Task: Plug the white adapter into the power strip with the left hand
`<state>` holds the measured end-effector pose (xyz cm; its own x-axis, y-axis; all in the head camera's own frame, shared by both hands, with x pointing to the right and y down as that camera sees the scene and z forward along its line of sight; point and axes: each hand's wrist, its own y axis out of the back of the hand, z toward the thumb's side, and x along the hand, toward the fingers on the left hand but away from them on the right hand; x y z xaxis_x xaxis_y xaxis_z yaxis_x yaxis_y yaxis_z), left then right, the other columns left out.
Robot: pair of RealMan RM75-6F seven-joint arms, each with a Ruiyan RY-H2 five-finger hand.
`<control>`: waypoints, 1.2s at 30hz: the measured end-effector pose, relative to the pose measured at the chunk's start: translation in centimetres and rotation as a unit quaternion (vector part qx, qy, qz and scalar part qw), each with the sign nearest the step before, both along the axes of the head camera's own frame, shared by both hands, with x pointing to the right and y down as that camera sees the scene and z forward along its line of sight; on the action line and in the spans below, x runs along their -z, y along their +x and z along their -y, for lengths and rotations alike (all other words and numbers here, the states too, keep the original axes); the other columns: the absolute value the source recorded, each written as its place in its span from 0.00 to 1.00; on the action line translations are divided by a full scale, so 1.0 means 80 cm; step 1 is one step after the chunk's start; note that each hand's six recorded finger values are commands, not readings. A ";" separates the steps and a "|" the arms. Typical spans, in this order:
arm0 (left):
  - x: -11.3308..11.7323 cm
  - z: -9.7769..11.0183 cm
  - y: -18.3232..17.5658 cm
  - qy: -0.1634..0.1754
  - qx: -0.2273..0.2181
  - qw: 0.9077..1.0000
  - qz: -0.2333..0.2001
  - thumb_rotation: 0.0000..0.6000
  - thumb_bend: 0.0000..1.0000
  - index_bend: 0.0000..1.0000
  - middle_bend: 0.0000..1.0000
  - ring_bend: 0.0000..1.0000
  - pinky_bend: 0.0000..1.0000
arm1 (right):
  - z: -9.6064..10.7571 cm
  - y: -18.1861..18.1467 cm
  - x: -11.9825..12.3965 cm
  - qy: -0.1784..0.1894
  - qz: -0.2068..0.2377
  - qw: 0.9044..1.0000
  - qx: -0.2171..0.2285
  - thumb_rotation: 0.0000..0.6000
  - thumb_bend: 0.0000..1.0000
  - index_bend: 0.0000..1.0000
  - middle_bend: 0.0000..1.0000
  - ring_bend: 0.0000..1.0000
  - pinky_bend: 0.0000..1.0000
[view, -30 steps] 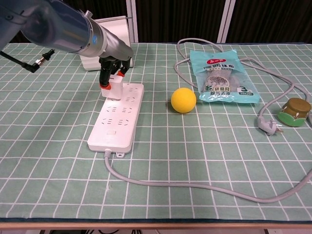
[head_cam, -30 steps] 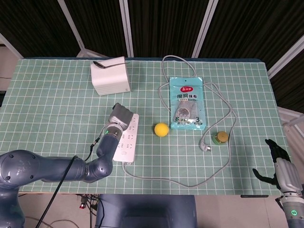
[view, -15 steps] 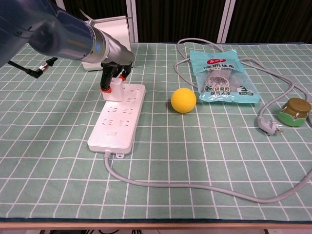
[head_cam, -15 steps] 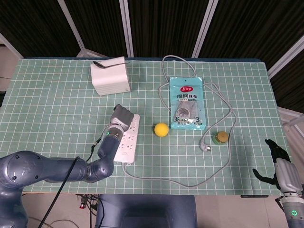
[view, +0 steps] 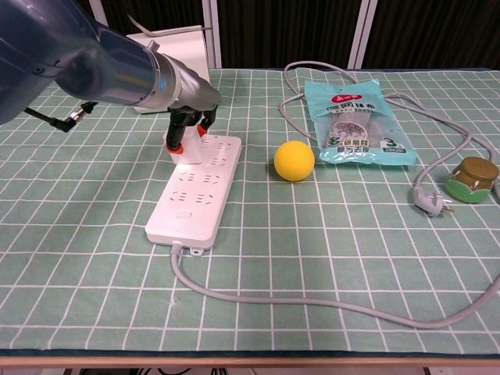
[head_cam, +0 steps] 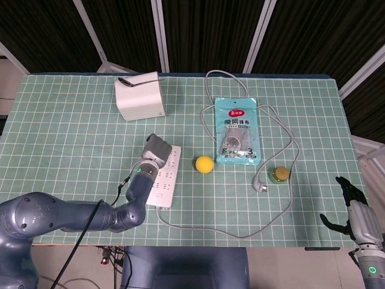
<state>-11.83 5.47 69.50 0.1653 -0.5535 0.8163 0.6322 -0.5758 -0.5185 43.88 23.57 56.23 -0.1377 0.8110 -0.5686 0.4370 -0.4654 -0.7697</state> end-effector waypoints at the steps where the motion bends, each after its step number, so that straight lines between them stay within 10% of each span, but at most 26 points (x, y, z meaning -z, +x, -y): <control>1: 0.000 0.000 0.000 0.000 0.000 1.000 0.000 1.00 0.52 0.68 0.70 0.31 0.28 | 0.000 0.000 0.000 0.000 0.000 1.000 0.000 1.00 0.34 0.00 0.00 0.00 0.00; 13: 0.004 0.006 -0.008 0.009 0.003 1.000 0.009 1.00 0.11 0.25 0.27 0.16 0.15 | 0.000 0.000 0.000 0.000 0.001 1.000 0.000 1.00 0.34 0.00 0.00 0.00 0.00; 23: 0.015 0.014 -0.020 0.018 0.016 1.000 0.011 1.00 0.09 0.04 0.05 0.03 0.00 | -0.001 -0.001 0.001 0.000 0.001 1.000 0.000 1.00 0.34 0.00 0.00 0.00 0.00; 27: 0.023 0.019 -0.025 0.019 0.034 0.999 -0.002 1.00 0.11 0.11 0.14 0.07 0.06 | -0.001 -0.001 0.001 0.000 0.001 1.000 0.000 1.00 0.34 0.00 0.00 0.00 0.00; 36: 0.051 0.034 -0.018 0.034 0.146 0.976 -0.159 1.00 0.30 0.57 0.68 0.60 0.71 | -0.001 -0.001 0.000 0.000 0.000 1.000 0.001 1.00 0.34 0.00 0.00 0.00 0.00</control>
<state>-13.28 2.74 65.41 0.2318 -0.6662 0.7088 0.2472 -0.6644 -0.7053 43.76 23.66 56.19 -0.1358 0.8111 -0.5689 0.4352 -0.4671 -0.7697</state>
